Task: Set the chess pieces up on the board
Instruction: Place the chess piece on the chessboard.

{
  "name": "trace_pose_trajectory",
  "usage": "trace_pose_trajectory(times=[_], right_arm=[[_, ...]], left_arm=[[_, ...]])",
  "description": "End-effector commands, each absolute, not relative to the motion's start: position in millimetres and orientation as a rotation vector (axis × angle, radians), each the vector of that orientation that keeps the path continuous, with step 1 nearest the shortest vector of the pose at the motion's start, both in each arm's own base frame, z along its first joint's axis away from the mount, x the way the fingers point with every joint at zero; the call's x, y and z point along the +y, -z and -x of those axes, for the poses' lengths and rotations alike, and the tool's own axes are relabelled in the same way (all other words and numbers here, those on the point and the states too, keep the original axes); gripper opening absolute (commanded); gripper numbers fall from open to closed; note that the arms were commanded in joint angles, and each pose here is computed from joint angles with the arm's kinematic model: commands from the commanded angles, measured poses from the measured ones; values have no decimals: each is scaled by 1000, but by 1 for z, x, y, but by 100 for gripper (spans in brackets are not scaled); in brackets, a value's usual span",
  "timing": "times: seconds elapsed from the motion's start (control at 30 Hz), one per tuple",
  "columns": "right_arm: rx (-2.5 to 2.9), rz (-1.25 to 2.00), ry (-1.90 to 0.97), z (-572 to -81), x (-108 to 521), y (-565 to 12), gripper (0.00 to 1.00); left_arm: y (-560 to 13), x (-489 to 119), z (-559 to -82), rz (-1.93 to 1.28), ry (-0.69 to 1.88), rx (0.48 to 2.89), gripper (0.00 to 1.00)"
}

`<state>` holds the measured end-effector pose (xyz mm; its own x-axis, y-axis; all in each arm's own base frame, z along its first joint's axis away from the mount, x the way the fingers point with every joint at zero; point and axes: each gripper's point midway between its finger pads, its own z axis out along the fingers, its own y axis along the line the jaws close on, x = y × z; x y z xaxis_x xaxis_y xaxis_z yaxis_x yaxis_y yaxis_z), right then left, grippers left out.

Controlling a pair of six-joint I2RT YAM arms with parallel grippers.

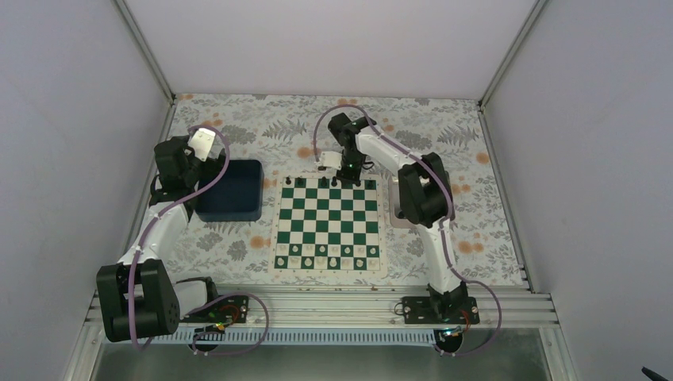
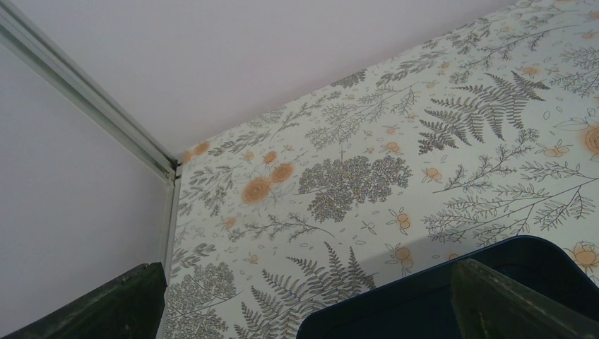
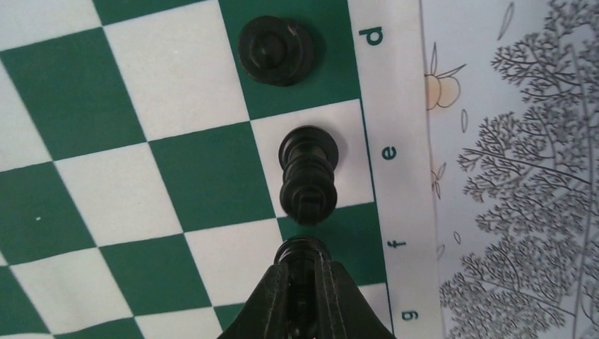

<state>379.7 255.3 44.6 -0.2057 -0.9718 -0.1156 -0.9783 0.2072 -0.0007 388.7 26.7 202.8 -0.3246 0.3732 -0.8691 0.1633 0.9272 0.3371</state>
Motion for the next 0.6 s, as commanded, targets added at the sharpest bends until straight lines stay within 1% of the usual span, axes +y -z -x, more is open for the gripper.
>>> trace_pose_trajectory(times=[0.0, 0.57], right_arm=[[2387, 1917, -97, -383, 253, -32, 8], [2422, 1887, -116, -391, 239, -15, 8]], left_arm=[[-214, 25, -388, -393, -216, 1870, 100], [-211, 25, -388, -395, -213, 1877, 100]])
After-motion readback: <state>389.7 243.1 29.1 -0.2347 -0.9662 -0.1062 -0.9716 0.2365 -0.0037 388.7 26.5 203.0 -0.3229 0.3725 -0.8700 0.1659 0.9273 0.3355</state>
